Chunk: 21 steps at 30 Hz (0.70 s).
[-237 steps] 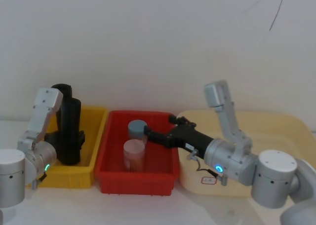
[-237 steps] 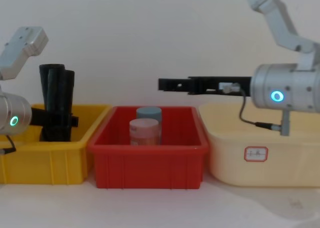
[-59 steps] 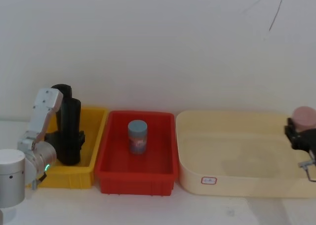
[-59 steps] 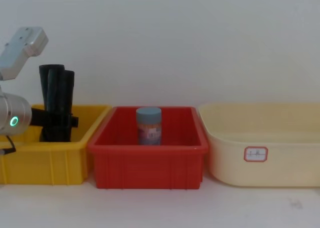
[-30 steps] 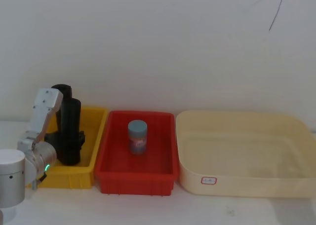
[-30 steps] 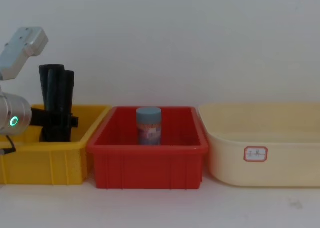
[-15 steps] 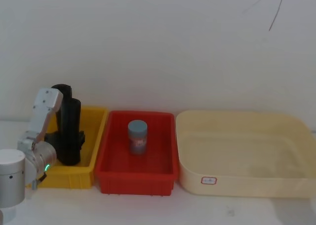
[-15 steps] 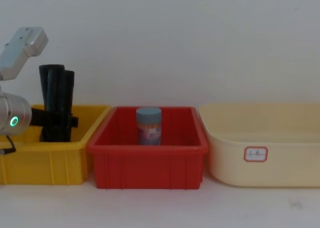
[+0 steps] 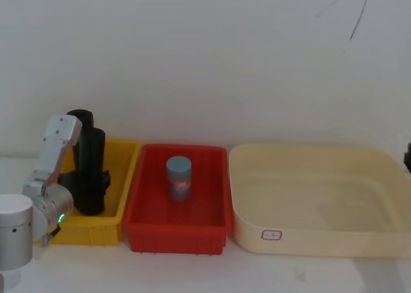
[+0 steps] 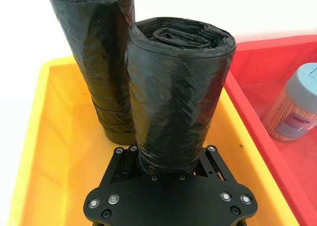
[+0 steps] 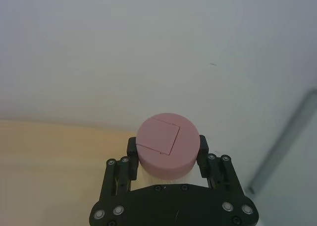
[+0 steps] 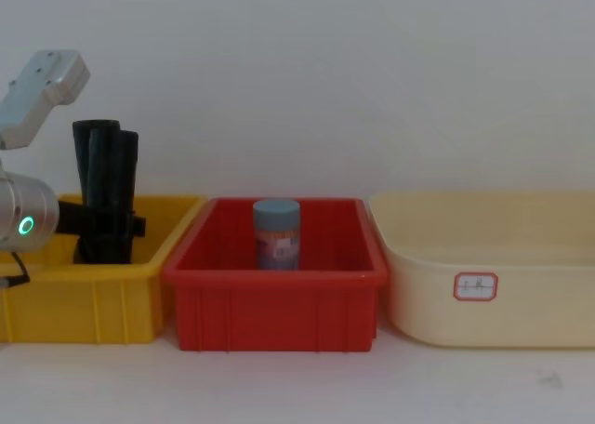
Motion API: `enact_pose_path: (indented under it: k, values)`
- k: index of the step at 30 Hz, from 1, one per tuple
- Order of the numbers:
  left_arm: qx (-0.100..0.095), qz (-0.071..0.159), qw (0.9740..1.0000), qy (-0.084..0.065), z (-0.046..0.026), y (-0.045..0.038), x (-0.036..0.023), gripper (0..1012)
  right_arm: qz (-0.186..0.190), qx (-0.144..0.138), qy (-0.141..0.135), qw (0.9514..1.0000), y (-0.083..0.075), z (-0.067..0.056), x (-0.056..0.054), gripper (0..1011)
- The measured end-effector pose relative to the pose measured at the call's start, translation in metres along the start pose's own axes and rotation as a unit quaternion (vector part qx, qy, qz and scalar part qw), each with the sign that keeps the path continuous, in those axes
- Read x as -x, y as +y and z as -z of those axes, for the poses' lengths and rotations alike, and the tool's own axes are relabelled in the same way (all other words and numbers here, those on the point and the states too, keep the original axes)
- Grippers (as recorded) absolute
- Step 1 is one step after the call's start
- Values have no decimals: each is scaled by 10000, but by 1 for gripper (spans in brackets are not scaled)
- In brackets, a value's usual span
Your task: Pick up the garbage bag with the one hand and transfer it to the other hand.
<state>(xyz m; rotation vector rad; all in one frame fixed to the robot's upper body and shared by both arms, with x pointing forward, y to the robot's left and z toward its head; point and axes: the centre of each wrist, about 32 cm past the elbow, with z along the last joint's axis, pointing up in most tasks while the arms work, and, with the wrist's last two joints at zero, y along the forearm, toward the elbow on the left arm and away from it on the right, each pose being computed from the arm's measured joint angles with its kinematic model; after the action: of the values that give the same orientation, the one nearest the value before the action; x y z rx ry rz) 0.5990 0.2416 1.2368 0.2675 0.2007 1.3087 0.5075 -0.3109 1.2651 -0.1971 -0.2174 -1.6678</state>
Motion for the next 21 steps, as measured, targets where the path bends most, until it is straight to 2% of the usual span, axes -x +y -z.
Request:
enact_pose_path:
  k: [10, 21]
  values:
    - [1, 0, 10000, 0, 0, 0, 0, 421, -779, 97, 343, 9963, 329, -43, -35, 663]
    - [2, 0, 10000, 0, -1, 0, 0, 421, -1233, 336, 388, 9910, 552, -66, 13, 663]
